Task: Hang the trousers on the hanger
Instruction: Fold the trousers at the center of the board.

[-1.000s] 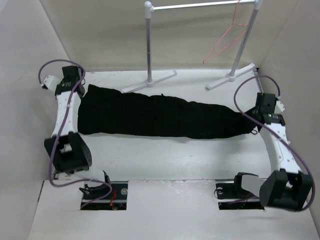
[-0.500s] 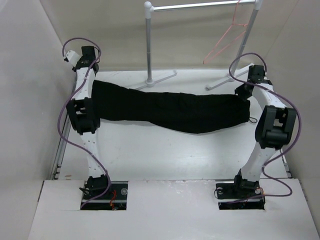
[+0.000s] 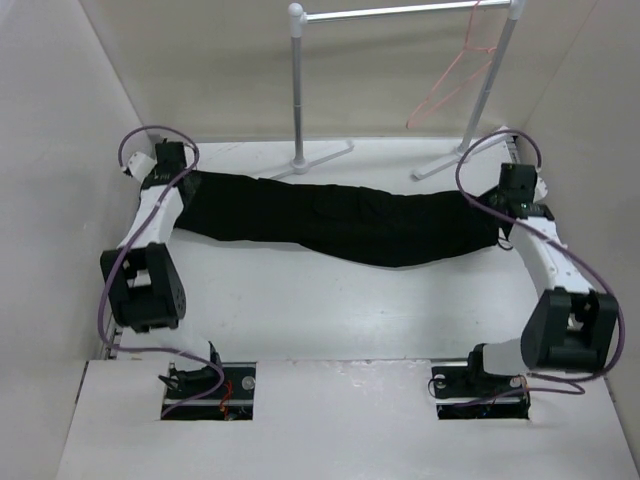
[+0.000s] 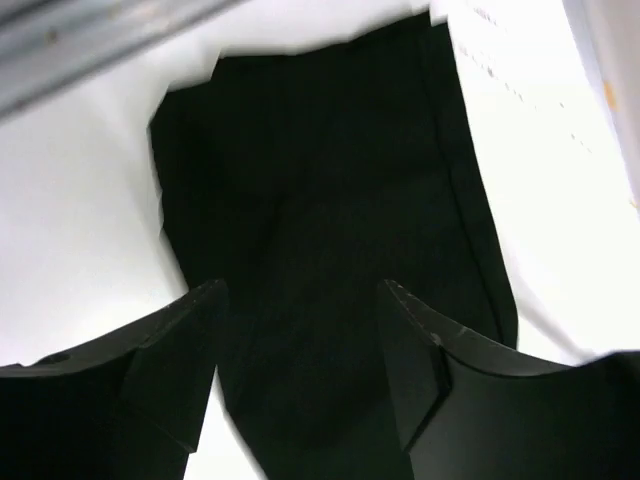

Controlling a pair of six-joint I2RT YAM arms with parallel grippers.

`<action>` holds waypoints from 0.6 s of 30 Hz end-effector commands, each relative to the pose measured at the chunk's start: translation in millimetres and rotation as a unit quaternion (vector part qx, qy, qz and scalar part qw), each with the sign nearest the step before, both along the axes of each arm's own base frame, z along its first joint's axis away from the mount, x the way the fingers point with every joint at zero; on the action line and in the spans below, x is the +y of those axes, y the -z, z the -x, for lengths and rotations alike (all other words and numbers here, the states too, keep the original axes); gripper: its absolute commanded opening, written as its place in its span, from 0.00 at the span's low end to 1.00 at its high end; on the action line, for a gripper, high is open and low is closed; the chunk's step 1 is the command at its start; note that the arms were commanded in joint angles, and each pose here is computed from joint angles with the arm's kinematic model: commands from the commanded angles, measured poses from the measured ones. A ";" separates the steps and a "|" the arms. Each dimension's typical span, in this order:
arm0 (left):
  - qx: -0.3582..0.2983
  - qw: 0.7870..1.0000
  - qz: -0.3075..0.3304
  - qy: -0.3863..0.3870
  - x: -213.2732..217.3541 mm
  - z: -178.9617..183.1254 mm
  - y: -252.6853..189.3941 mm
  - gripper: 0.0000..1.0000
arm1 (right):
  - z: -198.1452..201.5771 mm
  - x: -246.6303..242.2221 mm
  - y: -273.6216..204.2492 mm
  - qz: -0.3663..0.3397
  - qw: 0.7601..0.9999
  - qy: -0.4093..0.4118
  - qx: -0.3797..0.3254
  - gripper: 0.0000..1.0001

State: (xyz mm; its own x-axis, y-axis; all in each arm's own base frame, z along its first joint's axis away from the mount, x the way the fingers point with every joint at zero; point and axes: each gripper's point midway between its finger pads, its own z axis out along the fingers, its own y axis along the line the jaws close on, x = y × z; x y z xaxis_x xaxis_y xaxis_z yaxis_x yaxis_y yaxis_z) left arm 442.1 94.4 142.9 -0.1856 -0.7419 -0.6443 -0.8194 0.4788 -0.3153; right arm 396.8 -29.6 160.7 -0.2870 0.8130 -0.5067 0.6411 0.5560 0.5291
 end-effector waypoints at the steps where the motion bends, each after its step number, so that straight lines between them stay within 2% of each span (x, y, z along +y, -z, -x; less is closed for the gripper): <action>1: -0.046 0.997 0.067 -0.002 -13.5 13.2 16.2 0.60 | 17.8 28.0 4.8 -0.033 0.999 -0.018 -0.025 0.09; 3: -0.061 0.994 0.091 0.000 -10.1 17.9 26.1 0.61 | 33.4 36.5 10.6 -0.044 0.998 -0.033 -0.020 0.15; 4: -0.071 0.992 0.101 0.006 -9.9 16.3 28.3 0.62 | 40.3 38.3 13.5 -0.045 0.998 -0.036 -0.018 0.22; 7: -0.074 0.988 0.131 0.022 -14.1 8.0 46.7 0.64 | 61.4 35.5 29.5 -0.047 0.999 -0.024 -0.007 0.52; 9: -0.060 0.987 0.144 0.022 -14.2 4.8 65.1 0.64 | 67.8 24.1 38.7 -0.052 0.999 -0.005 0.000 0.64; 12: -0.042 0.988 0.148 0.010 -8.7 1.9 84.9 0.64 | 69.0 5.5 49.0 -0.077 0.997 0.019 0.013 0.70; 18: -0.021 0.989 0.143 0.000 -1.5 -14.8 106.5 0.64 | 42.5 -17.7 66.8 -0.088 0.995 0.052 0.020 0.70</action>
